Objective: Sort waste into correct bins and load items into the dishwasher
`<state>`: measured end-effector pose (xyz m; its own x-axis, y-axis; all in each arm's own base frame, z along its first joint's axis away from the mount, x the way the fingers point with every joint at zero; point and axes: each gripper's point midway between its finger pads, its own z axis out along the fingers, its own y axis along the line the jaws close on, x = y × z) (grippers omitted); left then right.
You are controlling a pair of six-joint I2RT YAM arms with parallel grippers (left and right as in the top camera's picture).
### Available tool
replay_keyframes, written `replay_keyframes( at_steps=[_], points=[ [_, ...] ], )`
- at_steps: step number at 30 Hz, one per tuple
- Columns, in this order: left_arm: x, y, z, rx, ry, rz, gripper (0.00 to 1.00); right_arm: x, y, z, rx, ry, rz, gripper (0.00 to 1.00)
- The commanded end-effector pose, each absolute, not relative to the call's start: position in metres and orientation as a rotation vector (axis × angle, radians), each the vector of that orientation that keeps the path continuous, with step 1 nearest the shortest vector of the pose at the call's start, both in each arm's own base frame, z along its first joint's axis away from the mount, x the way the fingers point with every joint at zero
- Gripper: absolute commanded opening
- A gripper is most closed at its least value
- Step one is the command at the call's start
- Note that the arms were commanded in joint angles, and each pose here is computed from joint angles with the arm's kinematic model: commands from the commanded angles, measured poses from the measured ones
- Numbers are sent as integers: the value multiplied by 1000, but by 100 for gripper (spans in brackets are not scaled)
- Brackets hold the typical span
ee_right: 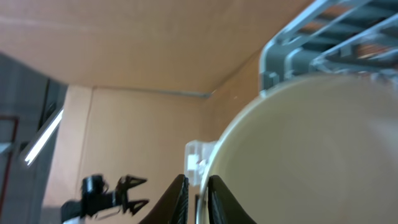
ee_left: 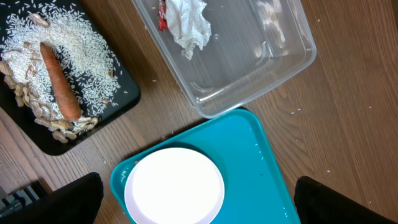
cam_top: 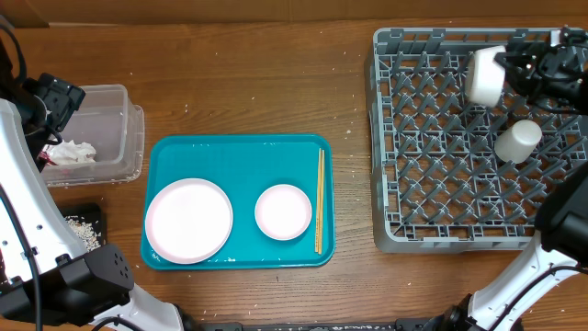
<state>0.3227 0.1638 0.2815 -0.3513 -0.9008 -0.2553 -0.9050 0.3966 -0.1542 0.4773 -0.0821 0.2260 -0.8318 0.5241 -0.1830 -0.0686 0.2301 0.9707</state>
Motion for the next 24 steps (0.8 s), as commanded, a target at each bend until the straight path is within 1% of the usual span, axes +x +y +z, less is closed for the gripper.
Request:
replay_keyframes(
  at_steps=[1,6,12,24],
  points=[
    [323,165,281,-1583,2359,37,100,480,-48,239,291,1995,1750,17],
    [323,165,281,-1583,2359,37,100,489,-34,219,307,2103,1652,16],
    [323,165,280,-1583,2359,37,100,495,-47,200,415,2188,1527,17],
    [323,165,281,-1583,2359,37,100,496,-58,197,462,2190,1502,17]
  ],
)
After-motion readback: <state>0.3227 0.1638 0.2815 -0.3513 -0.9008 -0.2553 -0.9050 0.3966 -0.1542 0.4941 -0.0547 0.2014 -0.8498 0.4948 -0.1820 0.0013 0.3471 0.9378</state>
